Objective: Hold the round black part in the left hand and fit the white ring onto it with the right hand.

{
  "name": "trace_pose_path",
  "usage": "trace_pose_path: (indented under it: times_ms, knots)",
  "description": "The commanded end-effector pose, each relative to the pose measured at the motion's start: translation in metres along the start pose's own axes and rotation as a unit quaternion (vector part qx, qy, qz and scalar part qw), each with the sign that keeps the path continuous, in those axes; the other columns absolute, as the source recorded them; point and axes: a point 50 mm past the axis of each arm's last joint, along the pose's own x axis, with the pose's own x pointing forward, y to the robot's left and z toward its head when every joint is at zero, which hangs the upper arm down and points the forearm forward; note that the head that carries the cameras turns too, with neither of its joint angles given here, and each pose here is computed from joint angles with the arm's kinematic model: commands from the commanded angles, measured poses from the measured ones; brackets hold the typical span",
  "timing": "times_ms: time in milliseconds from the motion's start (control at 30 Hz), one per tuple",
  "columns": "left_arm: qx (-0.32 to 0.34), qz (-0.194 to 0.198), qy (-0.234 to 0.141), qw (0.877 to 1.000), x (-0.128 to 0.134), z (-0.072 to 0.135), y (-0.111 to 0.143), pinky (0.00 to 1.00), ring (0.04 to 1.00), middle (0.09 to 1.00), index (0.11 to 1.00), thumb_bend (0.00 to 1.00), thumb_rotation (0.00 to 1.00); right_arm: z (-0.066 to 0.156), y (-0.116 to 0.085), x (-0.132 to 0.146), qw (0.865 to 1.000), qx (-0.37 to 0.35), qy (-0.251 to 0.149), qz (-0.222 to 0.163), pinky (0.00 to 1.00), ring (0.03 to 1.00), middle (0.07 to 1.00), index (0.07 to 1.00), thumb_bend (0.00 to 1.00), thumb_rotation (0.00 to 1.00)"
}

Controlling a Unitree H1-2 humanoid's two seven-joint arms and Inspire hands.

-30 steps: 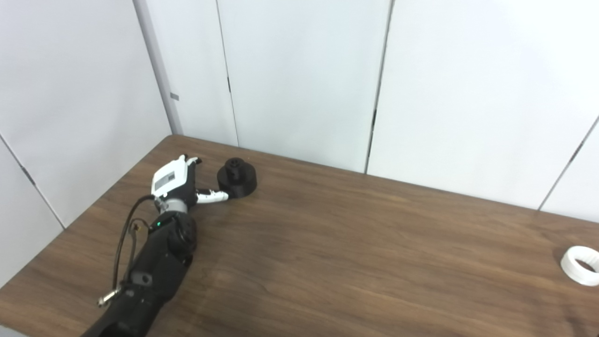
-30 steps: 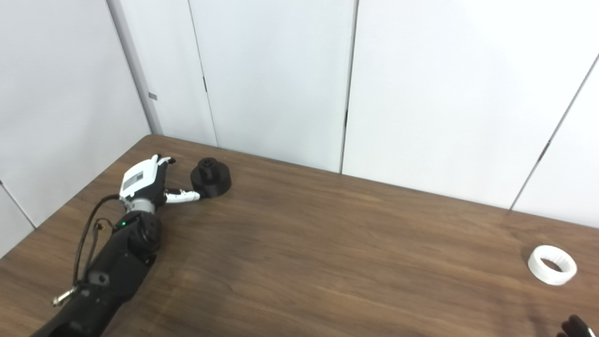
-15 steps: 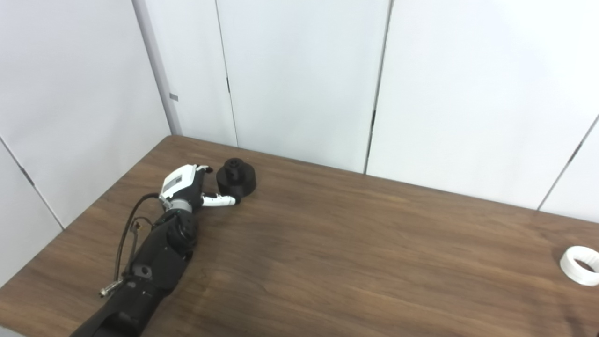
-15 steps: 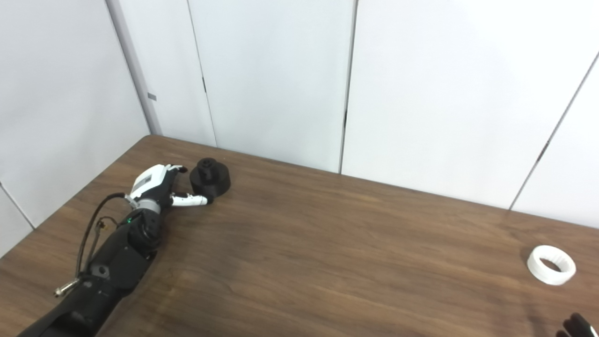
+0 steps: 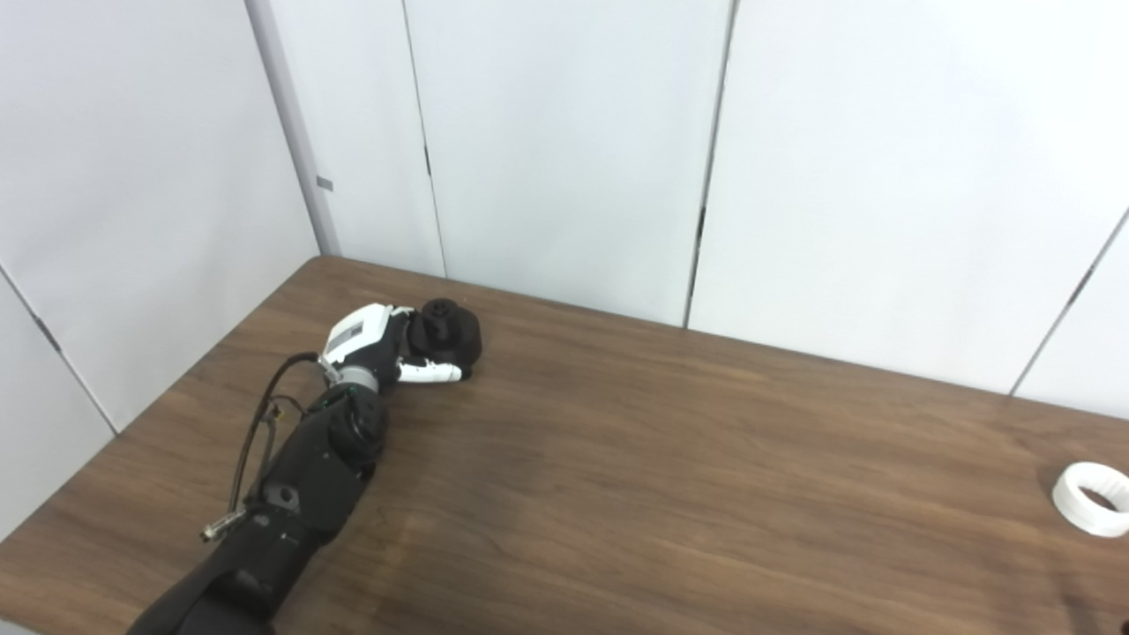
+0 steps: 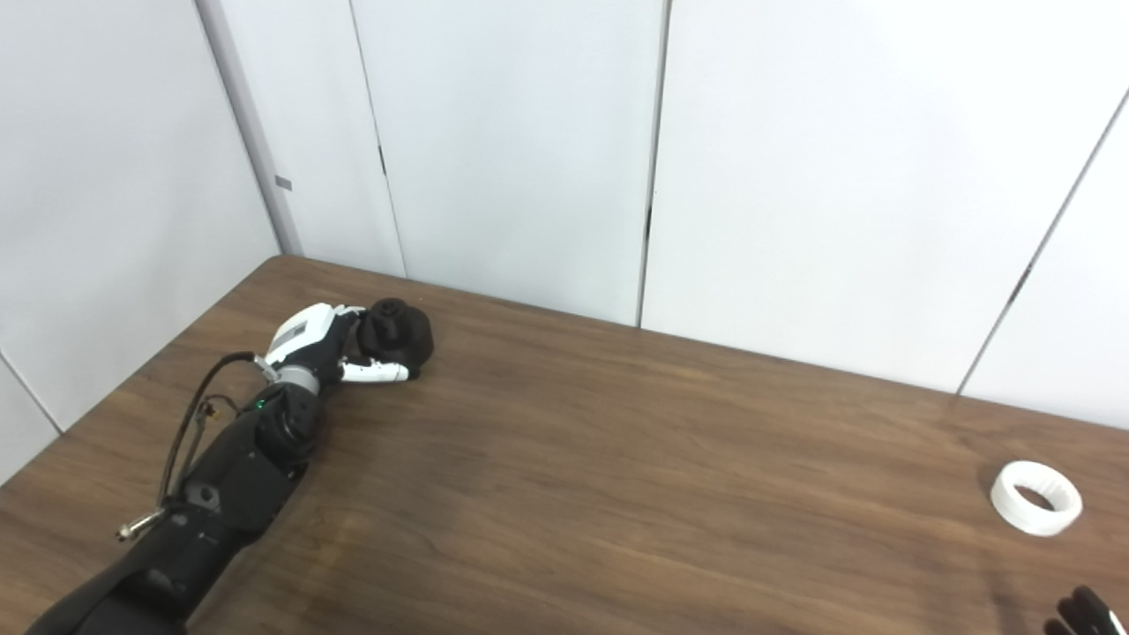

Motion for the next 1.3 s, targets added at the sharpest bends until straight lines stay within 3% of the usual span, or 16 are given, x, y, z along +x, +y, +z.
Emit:
trace_pose_path:
  times_ms: [0, 500, 900, 1267]
  knots:
    - [-0.004, 0.052, -0.026, 0.998, 0.014, 0.020, 0.031, 1.00, 1.000, 0.971, 0.873, 1.00, 0.48, 0.013, 0.000, 0.003, 1.000, -0.005, -0.031, 0.001, 0.94, 0.929, 0.933, 0.924, 0.74, 1.00]
    - [-0.005, 0.055, -0.025, 0.998, 0.018, 0.027, 0.024, 1.00, 1.000, 0.959, 0.848, 1.00, 0.46, 0.016, 0.003, 0.000, 1.000, -0.004, -0.025, 0.000, 0.91, 0.927, 0.916, 0.911, 0.77, 1.00]
    - [-0.010, 0.048, -0.027, 0.998, 0.017, 0.030, 0.021, 1.00, 1.000, 0.950, 0.841, 1.00, 0.46, 0.015, 0.002, 0.000, 1.000, -0.004, -0.027, 0.002, 0.99, 0.951, 0.934, 0.934, 0.77, 1.00]
    - [-0.012, 0.053, -0.021, 0.998, 0.018, 0.032, 0.019, 1.00, 0.991, 0.932, 0.829, 1.00, 0.44, 0.016, 0.003, -0.001, 1.000, -0.006, -0.020, -0.002, 0.98, 0.944, 0.931, 0.930, 0.78, 1.00]
